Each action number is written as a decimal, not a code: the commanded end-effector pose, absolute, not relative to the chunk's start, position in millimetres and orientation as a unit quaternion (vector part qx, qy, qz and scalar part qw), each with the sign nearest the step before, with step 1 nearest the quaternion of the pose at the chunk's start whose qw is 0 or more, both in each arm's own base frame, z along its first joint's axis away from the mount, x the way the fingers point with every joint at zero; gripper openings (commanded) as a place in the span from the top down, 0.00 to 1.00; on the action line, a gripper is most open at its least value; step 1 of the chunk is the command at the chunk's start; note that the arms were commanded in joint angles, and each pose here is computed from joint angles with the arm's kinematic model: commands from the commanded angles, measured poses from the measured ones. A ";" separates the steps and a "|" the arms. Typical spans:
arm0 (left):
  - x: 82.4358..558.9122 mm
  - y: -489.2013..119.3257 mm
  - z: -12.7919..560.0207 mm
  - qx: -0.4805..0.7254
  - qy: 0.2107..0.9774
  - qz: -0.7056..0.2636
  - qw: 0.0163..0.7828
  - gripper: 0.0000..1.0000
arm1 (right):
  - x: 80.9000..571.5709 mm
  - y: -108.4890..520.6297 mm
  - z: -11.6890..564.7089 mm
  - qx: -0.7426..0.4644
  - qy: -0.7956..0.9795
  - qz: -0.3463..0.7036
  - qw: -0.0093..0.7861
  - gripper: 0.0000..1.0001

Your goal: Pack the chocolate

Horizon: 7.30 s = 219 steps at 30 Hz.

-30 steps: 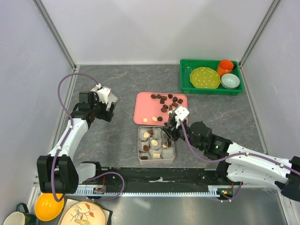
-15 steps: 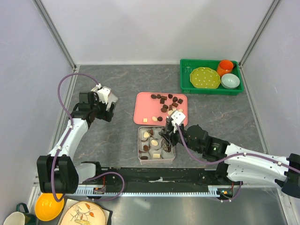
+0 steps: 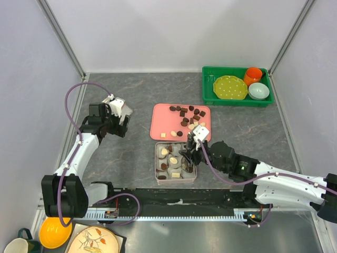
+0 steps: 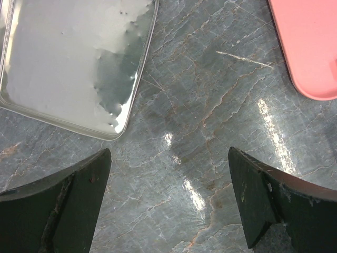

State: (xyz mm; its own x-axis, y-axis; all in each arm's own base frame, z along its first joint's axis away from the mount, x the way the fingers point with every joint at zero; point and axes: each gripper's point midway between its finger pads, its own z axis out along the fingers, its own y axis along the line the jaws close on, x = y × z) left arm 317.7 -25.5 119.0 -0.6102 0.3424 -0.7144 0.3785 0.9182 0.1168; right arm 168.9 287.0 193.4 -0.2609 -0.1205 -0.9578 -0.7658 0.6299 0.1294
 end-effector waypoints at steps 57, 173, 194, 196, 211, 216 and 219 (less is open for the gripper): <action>324.1 -20.4 128.8 0.231 0.874 0.007 0.427 0.01 | 363.7 49.3 28.0 0.007 0.960 -0.110 0.259 0.34; 314.1 -79.8 134.8 0.383 0.868 -0.153 0.276 0.98 | 255.1 168.7 293.5 -0.202 0.726 0.250 0.608 0.42; 190.4 -168.0 213.8 0.520 0.793 -0.214 0.235 0.99 | 200.7 319.6 233.6 -0.594 0.495 0.129 0.620 0.18; 182.5 -174.0 217.4 0.530 0.786 -0.220 0.231 0.99 | 191.7 325.9 234.9 -0.604 0.480 0.117 0.625 0.18; 144.1 -187.0 225.3 0.570 0.757 -0.245 0.206 0.99 | 165.9 365.9 241.3 -0.648 0.420 0.107 0.626 0.19; 140.2 -189.3 229.9 0.581 0.745 -0.250 0.213 0.99 | 160.7 379.9 223.9 -0.671 0.414 0.107 0.606 0.21; 135.1 -189.6 233.8 0.587 0.737 -0.257 0.214 0.99 | 161.7 386.8 220.5 -0.676 0.410 0.102 0.604 0.22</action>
